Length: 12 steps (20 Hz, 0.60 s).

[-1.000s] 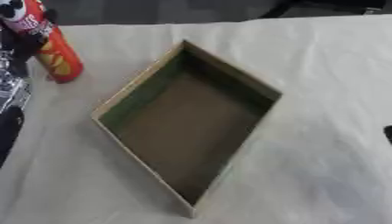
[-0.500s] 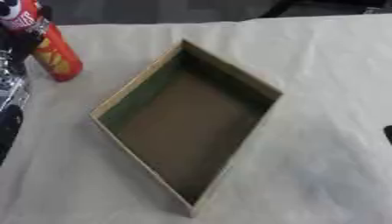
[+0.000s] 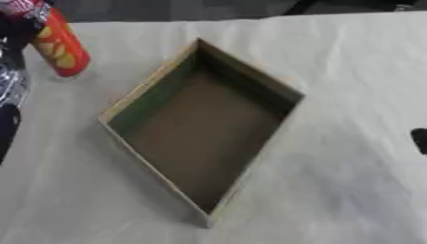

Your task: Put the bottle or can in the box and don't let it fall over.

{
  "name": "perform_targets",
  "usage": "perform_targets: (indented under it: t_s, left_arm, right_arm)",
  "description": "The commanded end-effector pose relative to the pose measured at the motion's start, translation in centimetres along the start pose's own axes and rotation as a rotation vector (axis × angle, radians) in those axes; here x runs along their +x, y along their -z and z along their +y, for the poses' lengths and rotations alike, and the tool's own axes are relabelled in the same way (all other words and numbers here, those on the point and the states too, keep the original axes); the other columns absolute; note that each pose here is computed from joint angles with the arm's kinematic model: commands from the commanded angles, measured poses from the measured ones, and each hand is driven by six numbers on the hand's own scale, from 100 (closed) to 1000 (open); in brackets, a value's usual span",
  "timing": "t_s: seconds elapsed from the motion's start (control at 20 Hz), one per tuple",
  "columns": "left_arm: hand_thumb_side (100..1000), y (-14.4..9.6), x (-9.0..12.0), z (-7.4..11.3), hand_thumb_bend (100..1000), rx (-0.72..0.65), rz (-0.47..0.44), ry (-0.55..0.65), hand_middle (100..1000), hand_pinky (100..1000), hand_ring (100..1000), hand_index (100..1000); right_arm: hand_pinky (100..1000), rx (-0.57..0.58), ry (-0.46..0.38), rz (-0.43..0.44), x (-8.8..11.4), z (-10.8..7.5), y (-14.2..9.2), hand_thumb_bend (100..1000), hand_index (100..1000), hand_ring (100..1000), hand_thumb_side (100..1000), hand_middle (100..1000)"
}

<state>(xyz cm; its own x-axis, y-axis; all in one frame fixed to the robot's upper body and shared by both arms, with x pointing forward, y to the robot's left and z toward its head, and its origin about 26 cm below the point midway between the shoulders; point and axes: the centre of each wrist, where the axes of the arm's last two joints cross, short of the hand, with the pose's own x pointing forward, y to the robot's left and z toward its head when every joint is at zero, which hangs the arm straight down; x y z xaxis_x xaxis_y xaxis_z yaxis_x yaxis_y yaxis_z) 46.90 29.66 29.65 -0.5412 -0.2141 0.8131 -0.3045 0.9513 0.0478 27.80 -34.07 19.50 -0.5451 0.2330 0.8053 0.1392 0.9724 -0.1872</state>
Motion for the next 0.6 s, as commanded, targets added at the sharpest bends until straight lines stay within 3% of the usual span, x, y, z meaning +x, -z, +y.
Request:
perform_targets:
  t_s: [0.05,0.35,0.6]
  left_arm:
    - [316,0.2,4.2,-1.4,100,-0.072,-0.087,-0.046,100,287,159,117]
    - [281,-3.2,8.4,-5.2,100,-0.320,-0.144,-0.143,100,292,160,119]
    - [294,-6.9,10.0,-7.6,100,-0.447,-0.157,-0.181,100,295,160,121]
  right_arm:
    - [842,0.000,-0.017,-0.026,1.0,-0.5,0.2,478,844,782,100,929]
    - [842,-0.026,-0.021,0.000,0.7,-1.0,-0.4,484,844,783,100,929]
    - [843,-0.057,-0.028,0.007,0.6,-1.6,-0.7,486,845,784,100,930]
